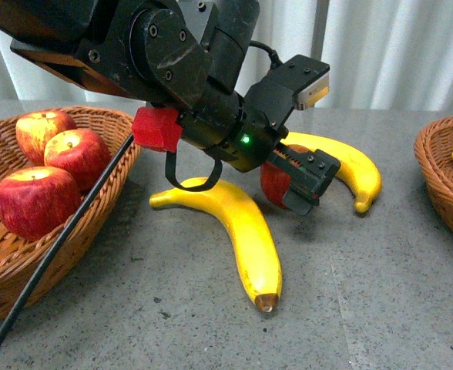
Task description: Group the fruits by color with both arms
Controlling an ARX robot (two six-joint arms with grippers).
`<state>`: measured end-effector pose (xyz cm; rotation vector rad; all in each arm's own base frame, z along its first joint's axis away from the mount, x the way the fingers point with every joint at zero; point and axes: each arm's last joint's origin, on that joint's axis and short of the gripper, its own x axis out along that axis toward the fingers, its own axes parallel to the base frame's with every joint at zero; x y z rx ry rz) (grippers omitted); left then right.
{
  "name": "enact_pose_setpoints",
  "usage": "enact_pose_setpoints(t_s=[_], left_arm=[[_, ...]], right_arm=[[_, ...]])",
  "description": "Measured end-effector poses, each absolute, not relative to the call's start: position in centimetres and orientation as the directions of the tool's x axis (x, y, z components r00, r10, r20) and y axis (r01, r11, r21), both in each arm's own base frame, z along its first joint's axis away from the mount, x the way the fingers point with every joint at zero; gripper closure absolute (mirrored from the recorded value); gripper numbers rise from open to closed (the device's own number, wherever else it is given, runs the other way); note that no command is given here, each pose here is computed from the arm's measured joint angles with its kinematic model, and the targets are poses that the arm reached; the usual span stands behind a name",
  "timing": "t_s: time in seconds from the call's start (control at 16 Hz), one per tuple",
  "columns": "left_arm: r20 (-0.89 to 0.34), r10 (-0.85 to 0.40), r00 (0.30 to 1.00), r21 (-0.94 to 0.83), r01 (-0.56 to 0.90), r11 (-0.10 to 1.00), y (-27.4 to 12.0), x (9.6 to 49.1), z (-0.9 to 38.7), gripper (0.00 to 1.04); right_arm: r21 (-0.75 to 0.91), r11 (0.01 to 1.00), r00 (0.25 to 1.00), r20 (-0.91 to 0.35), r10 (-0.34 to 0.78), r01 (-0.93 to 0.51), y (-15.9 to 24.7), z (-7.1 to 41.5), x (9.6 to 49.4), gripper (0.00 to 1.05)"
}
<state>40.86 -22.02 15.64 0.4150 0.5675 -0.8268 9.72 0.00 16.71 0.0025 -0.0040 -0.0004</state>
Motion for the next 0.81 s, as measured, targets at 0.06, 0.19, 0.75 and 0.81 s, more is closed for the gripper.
enact_pose_setpoints(t_s=[0.06,0.19,0.75,0.81], left_arm=[[-0.619,-0.566,0.544,0.124,0.78,0.614,-22.0,40.9,15.5,0.12],[-0.617,-0.571,0.541,0.121,0.782,0.611,-22.0,41.0,15.5,0.32],[-0.587,-0.568,0.577,0.143,0.764,0.629,-21.8,40.9,15.9,0.37],[-0.563,-0.553,0.613,0.159,0.738,0.656,-21.5,40.5,16.6,0.37]], right_arm=[[0.002,1.0,1.0,0.004,0.0,0.0,0.0,16.7,9.7,0.06],[0.002,1.0,1.0,0.004,0.0,0.0,0.0,16.7,9.7,0.06],[0.002,1.0,1.0,0.004,0.0,0.0,0.0,16.7,9.7,0.06],[0.002,1.0,1.0,0.004,0.0,0.0,0.0,16.7,9.7,0.06]])
